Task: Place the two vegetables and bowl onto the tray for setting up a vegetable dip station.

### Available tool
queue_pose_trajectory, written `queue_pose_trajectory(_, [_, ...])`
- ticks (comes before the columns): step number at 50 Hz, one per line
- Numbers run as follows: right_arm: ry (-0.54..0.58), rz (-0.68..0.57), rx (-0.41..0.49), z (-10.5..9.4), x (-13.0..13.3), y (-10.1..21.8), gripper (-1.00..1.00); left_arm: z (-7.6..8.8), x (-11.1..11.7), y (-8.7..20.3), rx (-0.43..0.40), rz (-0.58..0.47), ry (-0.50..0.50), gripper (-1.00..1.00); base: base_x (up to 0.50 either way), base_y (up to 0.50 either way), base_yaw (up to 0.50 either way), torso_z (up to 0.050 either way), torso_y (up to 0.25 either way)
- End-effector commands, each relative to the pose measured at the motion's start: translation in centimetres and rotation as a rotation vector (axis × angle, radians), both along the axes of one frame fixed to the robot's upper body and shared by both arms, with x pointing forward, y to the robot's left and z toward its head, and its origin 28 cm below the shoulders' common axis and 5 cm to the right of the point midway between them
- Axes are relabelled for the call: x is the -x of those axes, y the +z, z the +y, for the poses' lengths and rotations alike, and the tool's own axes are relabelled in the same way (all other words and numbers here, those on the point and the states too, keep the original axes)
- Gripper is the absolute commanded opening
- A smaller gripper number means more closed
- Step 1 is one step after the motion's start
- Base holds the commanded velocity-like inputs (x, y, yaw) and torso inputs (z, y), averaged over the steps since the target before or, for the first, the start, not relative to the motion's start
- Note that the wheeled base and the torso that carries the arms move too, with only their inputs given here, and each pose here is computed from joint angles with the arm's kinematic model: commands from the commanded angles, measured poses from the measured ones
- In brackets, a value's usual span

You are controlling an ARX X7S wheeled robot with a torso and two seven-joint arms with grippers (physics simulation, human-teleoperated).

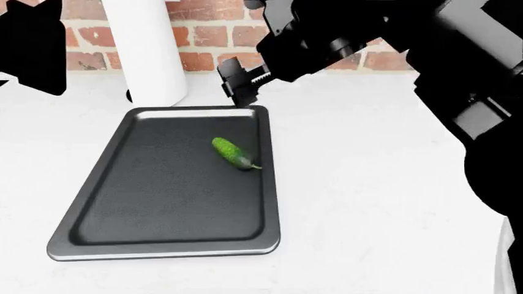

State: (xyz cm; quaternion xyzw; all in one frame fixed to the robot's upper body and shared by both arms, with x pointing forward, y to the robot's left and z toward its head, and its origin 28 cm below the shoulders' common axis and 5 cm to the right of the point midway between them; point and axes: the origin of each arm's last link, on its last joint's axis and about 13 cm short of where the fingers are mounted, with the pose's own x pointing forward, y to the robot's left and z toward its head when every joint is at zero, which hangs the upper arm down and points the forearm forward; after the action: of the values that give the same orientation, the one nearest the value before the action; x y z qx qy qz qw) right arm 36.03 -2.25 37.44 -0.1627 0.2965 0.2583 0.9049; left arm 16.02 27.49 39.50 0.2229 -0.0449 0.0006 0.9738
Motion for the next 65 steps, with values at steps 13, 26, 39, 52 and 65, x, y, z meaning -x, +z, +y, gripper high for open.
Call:
queue_pose_trajectory(13, [-0.121, -0.267, -0.007, -6.5, 13.6, 5.1, 1.0, 0.5, 1.6, 0.2, 0.128, 0.052, 0.015, 1.0, 0.0, 0.0, 0.0, 0.0, 0.0])
queue_pose_trajectory(26, [-0.177, -0.463, -0.112, -9.6, 20.8, 4.9, 1.0, 0.4, 3.3, 0.6, 0.156, 0.037, -0.005, 1.0, 0.0, 0.0, 0.0, 0.0, 0.0])
queue_pose_trajectory(39, [-0.252, -0.616, -0.206, -11.3, 24.7, -0.3, 1.0, 0.2, 4.9, -0.8, 0.215, -0.004, -0.044, 1.0, 0.0, 0.0, 0.0, 0.0, 0.0])
queue_pose_trajectory(52, [-0.258, -0.744, -0.317, -11.0, 27.1, -4.1, 1.0, -1.1, 5.7, -2.8, 0.285, -0.145, -0.118, 1.0, 0.0, 0.0, 0.0, 0.0, 0.0])
queue_pose_trajectory(65, [-0.223, -0.792, -0.34, -10.3, 27.2, -7.9, 1.0, -2.5, 6.6, -6.8, 0.292, -0.221, -0.178, 1.0, 0.0, 0.0, 0.0, 0.0, 0.0])
